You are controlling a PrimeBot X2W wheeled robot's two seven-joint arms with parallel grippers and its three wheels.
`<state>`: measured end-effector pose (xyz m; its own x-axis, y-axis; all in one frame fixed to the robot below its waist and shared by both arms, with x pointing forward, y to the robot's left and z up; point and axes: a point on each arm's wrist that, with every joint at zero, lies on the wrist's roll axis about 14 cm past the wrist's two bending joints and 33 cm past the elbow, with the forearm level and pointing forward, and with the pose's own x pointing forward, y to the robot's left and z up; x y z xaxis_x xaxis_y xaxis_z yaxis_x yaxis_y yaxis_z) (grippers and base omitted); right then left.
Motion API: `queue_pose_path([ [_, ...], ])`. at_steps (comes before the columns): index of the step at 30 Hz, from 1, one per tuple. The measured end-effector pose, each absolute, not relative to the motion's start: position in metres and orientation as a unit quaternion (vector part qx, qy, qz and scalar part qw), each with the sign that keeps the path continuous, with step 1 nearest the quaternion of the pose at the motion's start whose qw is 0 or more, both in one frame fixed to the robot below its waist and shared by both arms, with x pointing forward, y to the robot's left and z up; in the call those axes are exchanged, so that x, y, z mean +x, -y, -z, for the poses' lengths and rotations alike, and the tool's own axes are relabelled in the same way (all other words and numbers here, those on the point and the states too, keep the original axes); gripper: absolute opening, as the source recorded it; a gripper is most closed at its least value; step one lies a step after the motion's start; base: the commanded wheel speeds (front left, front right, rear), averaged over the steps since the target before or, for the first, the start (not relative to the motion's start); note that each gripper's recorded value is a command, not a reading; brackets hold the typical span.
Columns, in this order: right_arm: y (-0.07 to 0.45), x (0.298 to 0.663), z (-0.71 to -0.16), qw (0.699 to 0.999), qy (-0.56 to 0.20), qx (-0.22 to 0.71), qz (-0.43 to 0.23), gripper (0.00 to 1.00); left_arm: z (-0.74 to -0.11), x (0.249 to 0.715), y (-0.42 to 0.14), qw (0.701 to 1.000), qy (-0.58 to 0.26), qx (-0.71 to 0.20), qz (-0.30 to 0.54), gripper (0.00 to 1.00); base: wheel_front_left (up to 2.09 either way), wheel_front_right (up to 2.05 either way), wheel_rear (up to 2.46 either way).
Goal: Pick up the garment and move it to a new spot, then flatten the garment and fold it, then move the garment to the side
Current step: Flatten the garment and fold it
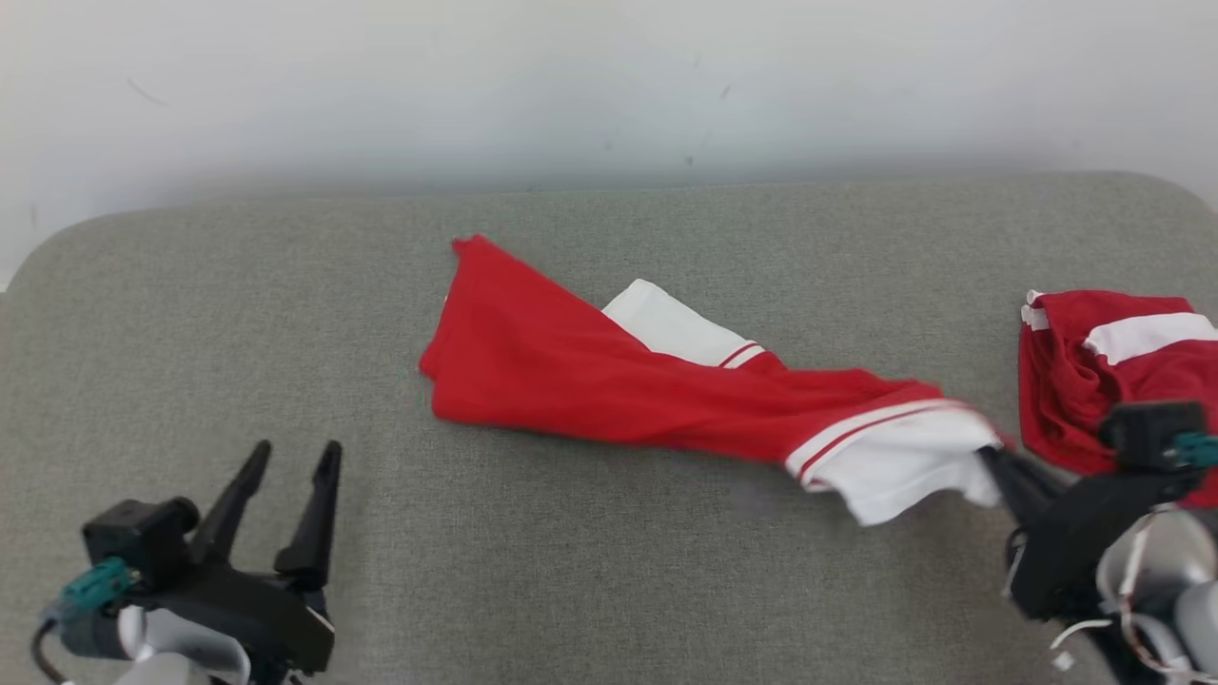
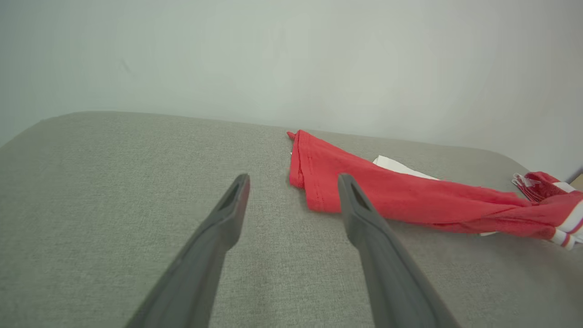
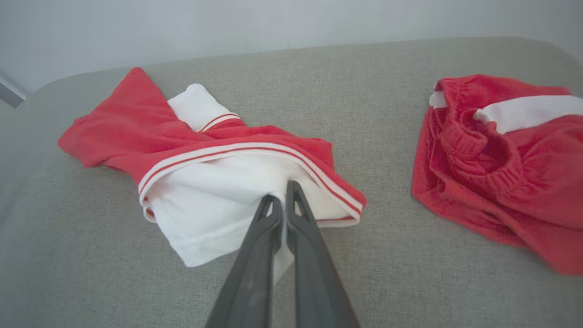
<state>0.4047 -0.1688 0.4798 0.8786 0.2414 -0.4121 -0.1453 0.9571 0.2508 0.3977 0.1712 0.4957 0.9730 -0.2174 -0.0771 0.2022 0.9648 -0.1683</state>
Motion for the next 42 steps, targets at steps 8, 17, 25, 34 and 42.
queue_pose_path([
  [8, 0.195, 0.424, -0.529, 0.982, -0.149, 0.088, -0.08, 0.0, -0.487, 0.399, -0.157, 0.988, -0.058, -0.073, 0.123, 1.0, 0.0, 0.0, 0.0],
  [17, 0.122, 0.46, -0.652, 0.976, 0.015, 0.086, -0.202, 0.0, -0.493, 0.401, -0.143, 0.987, -0.05, -0.079, 0.134, 1.0, 0.0, 0.0, 0.0],
  [25, 0.093, 0.468, -0.711, 0.963, 0.1, 0.097, -0.232, 0.0, -0.494, 0.396, -0.149, 0.988, -0.048, -0.08, 0.123, 1.0, 0.0, 0.0, 0.0],
  [34, 0.002, 0.466, -0.728, 0.931, 0.093, 0.066, -0.347, 0.0, -0.497, 0.39, -0.146, 0.988, -0.044, -0.092, 0.118, 1.0, 0.0, 0.0, 0.0],
  [42, -0.031, 0.476, -0.748, 0.921, 0.099, 0.078, -0.368, 0.0, -0.496, 0.381, -0.153, 0.989, -0.044, -0.097, 0.103, 1.0, 0.0, 0.0, 0.0],
])
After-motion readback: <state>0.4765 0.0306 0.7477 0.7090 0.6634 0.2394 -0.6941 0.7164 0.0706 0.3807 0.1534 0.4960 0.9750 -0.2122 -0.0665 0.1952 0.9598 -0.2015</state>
